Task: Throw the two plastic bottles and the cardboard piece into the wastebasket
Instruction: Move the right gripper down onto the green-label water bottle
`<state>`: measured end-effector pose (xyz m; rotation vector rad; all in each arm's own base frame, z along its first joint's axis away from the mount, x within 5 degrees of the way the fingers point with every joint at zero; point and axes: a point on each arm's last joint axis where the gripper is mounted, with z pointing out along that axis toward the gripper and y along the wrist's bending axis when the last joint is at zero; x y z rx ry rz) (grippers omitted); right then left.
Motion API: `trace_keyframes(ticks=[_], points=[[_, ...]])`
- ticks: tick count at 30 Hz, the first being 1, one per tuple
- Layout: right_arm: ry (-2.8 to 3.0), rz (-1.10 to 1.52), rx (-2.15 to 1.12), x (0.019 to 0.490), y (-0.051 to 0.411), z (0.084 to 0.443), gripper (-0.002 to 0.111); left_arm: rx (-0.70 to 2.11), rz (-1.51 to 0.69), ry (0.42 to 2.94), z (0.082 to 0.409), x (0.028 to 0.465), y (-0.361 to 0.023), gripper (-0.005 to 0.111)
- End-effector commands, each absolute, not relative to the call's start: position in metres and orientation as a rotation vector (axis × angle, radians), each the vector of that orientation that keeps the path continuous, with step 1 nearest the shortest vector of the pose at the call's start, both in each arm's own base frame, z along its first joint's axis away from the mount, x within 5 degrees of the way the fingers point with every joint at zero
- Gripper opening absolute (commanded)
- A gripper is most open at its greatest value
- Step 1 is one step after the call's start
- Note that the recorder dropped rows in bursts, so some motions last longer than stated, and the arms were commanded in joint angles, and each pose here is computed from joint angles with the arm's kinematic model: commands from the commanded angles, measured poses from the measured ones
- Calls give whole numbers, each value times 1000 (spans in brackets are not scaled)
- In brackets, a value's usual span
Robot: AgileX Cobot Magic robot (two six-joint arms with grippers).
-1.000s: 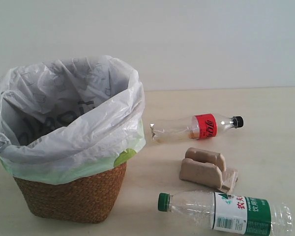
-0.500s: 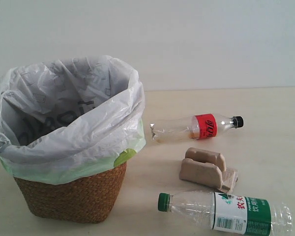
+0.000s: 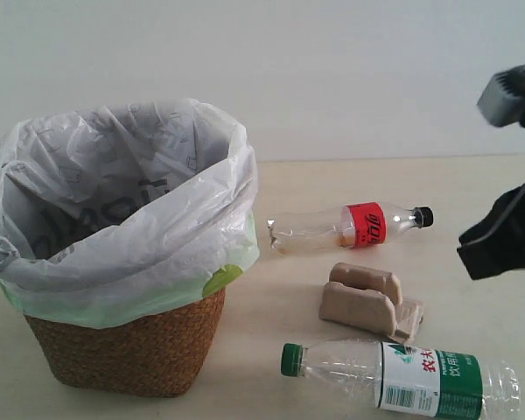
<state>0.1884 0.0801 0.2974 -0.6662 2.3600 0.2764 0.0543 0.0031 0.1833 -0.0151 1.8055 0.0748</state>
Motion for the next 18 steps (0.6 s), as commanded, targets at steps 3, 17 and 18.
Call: trace_keyframes(ticks=[3,17,18], points=[[2537,122,-914,201,78,277,0,-18,63,1791,185,54,3,108],[2480,62,-1405,196,105,256,56,-18,63,1791,185,54,3,108],[2462,60,-1424,196,107,256,57,-18,63,1791,185,54,3,108]])
